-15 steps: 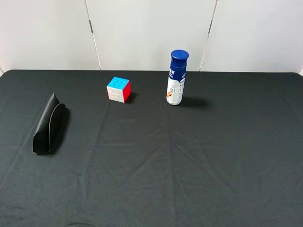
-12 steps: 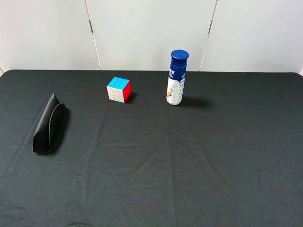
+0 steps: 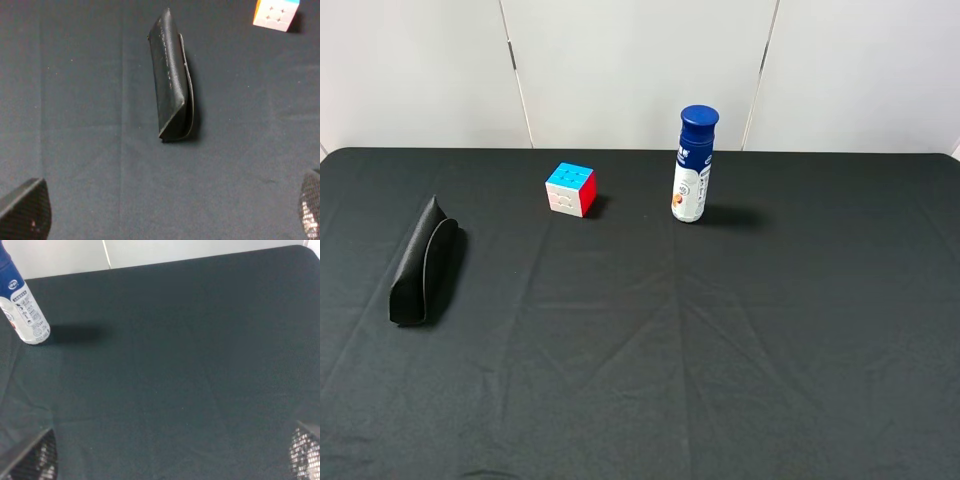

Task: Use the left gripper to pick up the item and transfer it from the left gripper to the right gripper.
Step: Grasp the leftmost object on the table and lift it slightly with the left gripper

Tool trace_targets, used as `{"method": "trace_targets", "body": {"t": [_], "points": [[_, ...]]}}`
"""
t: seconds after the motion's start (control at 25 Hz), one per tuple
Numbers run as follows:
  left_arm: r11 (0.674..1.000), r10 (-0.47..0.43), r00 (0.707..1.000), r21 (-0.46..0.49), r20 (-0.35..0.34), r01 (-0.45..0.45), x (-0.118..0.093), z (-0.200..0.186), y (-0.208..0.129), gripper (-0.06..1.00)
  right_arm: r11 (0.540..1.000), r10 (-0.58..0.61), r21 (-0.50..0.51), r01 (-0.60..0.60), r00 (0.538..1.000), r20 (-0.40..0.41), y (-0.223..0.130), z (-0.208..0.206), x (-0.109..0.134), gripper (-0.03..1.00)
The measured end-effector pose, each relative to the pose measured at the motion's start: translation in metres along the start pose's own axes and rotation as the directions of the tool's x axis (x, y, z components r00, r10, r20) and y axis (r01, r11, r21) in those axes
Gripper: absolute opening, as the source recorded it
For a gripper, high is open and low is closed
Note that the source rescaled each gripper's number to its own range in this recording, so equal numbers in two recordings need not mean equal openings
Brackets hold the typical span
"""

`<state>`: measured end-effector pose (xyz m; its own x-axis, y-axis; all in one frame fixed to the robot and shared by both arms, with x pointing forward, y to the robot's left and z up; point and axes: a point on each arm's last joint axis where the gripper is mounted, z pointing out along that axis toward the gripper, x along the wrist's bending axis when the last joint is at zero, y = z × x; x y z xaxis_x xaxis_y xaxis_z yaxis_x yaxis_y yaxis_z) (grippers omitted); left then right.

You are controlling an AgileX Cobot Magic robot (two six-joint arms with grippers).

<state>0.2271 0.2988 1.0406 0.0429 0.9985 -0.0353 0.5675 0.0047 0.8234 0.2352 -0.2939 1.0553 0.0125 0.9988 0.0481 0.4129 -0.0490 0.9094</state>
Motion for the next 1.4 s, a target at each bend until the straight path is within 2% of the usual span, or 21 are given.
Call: {"method": "trace_targets", "body": {"t": [0.44, 0.6, 0.92, 1.2, 1.4], "points": [[1.000, 0.002, 1.000, -0.007, -0.004, -0.002, 0.000, -0.002, 0.001, 0.98, 1.000, 0.000, 0.000, 0.000, 1.000, 0.000, 0.000, 0.000, 0.000, 1.00], [1.000, 0.003, 1.000, 0.020, -0.006, -0.002, 0.000, -0.008, 0.014, 0.98, 1.000, 0.000, 0.000, 0.000, 1.000, 0.000, 0.000, 0.000, 0.000, 1.00], [0.983, -0.001, 1.000, 0.186, -0.010, 0.003, -0.001, 0.006, 0.067, 0.98, 1.000, 0.000, 0.000, 0.000, 1.000, 0.000, 0.000, 0.000, 0.000, 1.00], [0.927, -0.006, 1.000, 0.375, -0.014, 0.011, 0.000, 0.049, 0.098, 1.00, 1.000, 0.000, 0.000, 0.000, 1.000, 0.000, 0.000, 0.000, 0.000, 1.00], [0.883, -0.012, 1.000, 0.469, -0.020, 0.020, 0.001, 0.087, 0.110, 1.00, 1.000, 0.000, 0.000, 0.000, 1.000, 0.000, 0.000, 0.000, 0.000, 1.00]]}}
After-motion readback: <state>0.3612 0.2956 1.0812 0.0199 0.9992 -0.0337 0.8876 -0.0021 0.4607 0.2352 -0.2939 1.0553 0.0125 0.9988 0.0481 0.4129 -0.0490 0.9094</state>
